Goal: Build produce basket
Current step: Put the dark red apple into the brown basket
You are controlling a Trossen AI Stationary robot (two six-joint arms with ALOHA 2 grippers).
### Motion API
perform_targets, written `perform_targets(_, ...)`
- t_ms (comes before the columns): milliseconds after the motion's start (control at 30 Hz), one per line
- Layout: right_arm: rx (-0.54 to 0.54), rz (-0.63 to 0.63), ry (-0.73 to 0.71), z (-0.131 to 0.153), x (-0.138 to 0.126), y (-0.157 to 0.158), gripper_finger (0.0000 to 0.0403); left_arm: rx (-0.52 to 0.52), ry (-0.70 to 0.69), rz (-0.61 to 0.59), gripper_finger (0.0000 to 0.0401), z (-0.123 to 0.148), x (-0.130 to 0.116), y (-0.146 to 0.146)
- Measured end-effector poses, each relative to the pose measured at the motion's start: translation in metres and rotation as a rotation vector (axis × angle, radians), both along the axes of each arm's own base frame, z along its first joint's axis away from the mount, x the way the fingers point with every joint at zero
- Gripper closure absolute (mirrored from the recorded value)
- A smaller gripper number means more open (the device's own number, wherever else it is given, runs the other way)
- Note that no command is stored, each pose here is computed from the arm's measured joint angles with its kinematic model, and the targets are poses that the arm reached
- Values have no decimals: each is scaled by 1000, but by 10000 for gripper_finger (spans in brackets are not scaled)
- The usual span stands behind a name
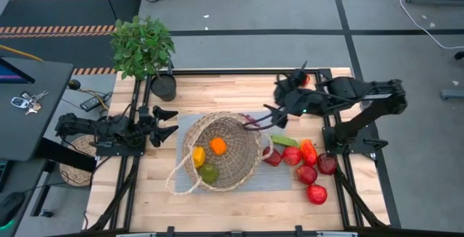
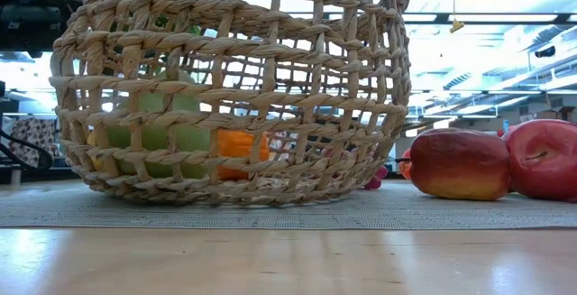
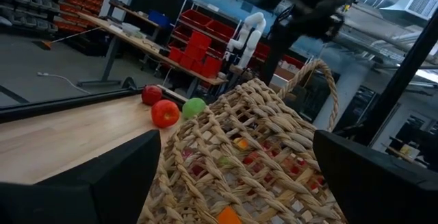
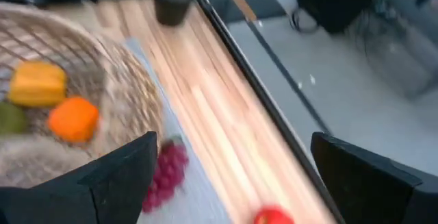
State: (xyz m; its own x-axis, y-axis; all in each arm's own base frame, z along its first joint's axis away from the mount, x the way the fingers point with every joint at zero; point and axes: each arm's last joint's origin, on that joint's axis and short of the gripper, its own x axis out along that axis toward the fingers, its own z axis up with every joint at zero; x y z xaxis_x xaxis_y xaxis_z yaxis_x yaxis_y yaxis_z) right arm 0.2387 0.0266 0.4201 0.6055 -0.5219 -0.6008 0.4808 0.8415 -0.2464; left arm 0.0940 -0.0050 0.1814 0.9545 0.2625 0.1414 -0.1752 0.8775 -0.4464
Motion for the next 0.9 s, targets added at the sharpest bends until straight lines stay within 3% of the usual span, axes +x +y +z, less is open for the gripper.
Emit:
perform_targets(233, 211, -89, 12, -66, -39, -4, 14, 0, 0, 0, 12, 0, 0, 0)
perform_targets(367, 354, -54, 13, -119, -43, 11, 14, 0, 0, 0, 12, 0, 0, 0)
perform_targets(500, 427, -12, -5, -164, -44, 34, 14, 0, 0, 0, 12, 0, 0, 0)
perform_targets(700, 452, 14, -79, -200, -36, 69, 14, 0, 0, 0, 12, 0, 0, 0)
perform_targets(900, 275, -1, -106, -231, -18, 92, 14, 0, -1, 0, 12, 0, 0, 0)
